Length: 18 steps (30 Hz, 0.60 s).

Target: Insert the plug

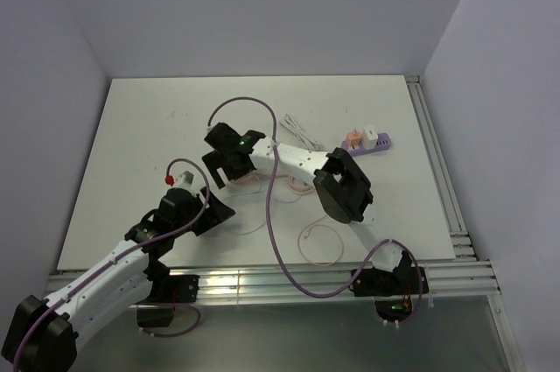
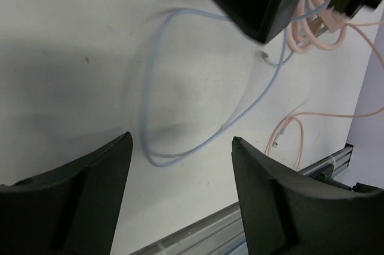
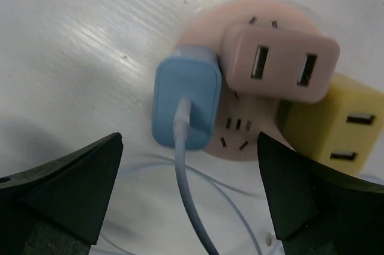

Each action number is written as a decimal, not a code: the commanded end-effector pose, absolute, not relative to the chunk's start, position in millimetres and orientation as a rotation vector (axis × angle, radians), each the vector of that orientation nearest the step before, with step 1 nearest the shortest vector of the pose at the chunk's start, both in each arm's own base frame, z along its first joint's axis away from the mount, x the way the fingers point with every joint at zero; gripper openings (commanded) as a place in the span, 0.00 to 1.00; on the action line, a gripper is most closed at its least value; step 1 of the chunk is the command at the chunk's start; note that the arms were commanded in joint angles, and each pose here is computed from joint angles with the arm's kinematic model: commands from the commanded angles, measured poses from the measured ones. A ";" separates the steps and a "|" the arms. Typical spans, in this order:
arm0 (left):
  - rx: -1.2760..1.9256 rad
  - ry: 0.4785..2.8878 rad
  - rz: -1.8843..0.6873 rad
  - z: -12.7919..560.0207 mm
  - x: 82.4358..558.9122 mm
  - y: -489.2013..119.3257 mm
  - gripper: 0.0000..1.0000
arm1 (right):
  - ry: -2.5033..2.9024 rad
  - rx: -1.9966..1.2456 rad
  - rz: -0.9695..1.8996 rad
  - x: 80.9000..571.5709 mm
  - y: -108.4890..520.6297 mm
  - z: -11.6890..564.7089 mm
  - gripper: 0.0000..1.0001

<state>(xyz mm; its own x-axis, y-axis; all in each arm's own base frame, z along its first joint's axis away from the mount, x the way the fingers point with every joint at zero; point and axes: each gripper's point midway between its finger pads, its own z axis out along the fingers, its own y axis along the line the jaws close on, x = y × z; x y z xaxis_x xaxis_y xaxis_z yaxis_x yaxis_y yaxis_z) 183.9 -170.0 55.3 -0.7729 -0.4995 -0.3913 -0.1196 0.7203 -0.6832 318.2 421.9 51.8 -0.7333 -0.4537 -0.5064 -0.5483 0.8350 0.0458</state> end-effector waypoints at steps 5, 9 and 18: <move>-0.407 2.200 -0.879 119.5 204.6 -168.6 0.77 | 2.337 -0.640 0.288 316.5 389.7 160.4 1.00; -0.392 2.121 -0.900 149.4 207.2 -166.0 0.99 | 2.273 -0.595 0.315 309.0 368.9 187.1 1.00; -0.354 2.029 -0.939 183.0 209.1 -166.1 1.00 | 2.122 -0.348 0.277 297.9 299.7 218.6 1.00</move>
